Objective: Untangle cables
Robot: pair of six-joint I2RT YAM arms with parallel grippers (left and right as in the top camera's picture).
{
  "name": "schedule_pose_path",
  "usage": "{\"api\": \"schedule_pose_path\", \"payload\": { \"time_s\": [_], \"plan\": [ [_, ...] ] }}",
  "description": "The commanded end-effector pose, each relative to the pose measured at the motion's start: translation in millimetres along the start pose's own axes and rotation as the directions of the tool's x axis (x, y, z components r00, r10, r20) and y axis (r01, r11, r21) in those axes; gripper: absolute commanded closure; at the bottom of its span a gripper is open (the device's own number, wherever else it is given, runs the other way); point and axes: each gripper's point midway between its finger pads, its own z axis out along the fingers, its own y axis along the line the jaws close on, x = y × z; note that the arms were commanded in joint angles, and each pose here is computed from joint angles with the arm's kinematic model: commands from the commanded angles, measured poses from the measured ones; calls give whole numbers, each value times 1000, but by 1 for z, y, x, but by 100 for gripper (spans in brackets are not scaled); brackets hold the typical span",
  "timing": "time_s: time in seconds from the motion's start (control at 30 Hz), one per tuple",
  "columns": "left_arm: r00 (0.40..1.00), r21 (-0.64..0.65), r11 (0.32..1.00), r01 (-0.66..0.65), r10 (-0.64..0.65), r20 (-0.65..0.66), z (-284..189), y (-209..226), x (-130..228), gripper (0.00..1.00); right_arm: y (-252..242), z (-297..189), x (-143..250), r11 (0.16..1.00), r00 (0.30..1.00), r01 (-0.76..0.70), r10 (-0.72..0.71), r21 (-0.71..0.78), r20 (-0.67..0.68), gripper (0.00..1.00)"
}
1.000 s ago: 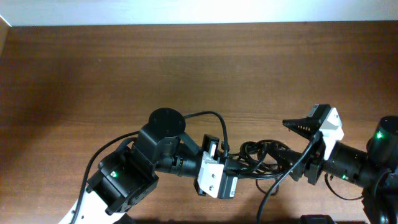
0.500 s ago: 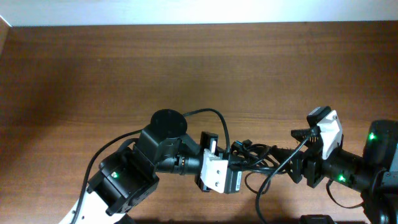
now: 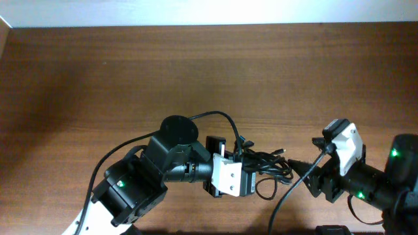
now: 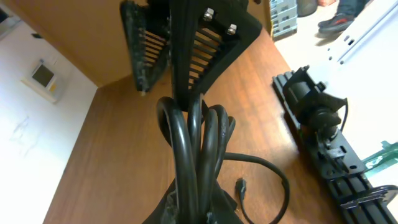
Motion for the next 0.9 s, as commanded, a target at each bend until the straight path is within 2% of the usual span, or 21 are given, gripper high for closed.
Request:
{"api": "schedule_pose_path", "payload": {
  "time_s": [0.0,0.2,0.53,0.87],
  "plan": [
    [996,60,998,-33,28,88,-5,-12,-21,100,5,-5,-14,993,992,116,-115,-10,57,28],
    [991,103,994,-38,24,130,-7,-19,-27,100,31,-9,-27,960,962,246,-224,-137,159,27],
    [996,29,999,-40,38,75,-5,-5,-19,100,34,-9,-25,959,964,237,-213,-155,158,27],
    [990,-18,996,-84,85,110,-6,5,-30,100,32,-8,-13,970,979,193,-179,-149,99,27]
  ]
}}
